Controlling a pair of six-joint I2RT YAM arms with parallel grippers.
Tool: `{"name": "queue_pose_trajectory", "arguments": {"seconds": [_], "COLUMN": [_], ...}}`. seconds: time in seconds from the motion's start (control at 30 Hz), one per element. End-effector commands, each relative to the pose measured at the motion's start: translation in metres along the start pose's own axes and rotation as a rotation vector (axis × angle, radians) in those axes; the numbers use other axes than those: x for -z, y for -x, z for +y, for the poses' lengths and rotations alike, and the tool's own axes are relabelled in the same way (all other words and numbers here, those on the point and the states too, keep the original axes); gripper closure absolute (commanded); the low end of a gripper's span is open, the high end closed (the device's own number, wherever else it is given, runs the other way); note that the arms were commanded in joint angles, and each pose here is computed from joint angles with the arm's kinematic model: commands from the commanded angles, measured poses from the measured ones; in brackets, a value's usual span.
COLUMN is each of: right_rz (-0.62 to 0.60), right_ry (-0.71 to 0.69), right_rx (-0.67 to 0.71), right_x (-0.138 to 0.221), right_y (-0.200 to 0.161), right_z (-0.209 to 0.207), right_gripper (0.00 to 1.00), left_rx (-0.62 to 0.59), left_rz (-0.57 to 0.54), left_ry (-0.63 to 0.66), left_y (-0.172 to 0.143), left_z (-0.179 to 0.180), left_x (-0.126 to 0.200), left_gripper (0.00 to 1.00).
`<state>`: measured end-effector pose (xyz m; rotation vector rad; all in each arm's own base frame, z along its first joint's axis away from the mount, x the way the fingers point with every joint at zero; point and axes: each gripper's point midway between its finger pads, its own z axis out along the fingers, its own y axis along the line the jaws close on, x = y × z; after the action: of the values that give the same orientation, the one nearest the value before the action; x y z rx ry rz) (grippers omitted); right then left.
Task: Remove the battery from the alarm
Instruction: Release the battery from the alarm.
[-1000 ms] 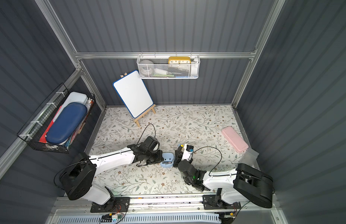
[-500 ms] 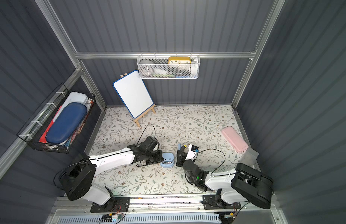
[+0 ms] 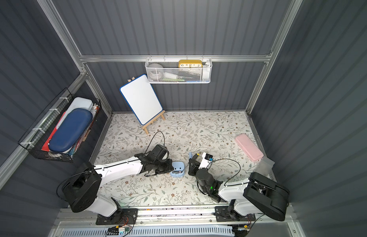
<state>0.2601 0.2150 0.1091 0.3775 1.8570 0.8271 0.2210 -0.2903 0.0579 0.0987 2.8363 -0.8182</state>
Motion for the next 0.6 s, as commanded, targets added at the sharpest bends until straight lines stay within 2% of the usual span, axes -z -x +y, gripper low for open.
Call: {"name": "queue_pose_trajectory", "arguments": {"seconds": [0.0,0.57], "right_rz": [0.057,0.038], "right_ry": [-0.038,-0.061], "right_rx": [0.032,-0.055], "right_x": [0.002,0.003], "right_y": [-0.014,-0.008], "right_z": [-0.019,-0.036], "right_gripper": [1.00,1.00], "left_rx": [0.043,0.045], "left_rz": [0.085,0.082], "left_ry": [0.115,0.115], "left_y": [-0.028,-0.028], "left_z": [0.034,0.035], "left_x": [-0.006,-0.005], "left_gripper": [1.00,1.00]}}
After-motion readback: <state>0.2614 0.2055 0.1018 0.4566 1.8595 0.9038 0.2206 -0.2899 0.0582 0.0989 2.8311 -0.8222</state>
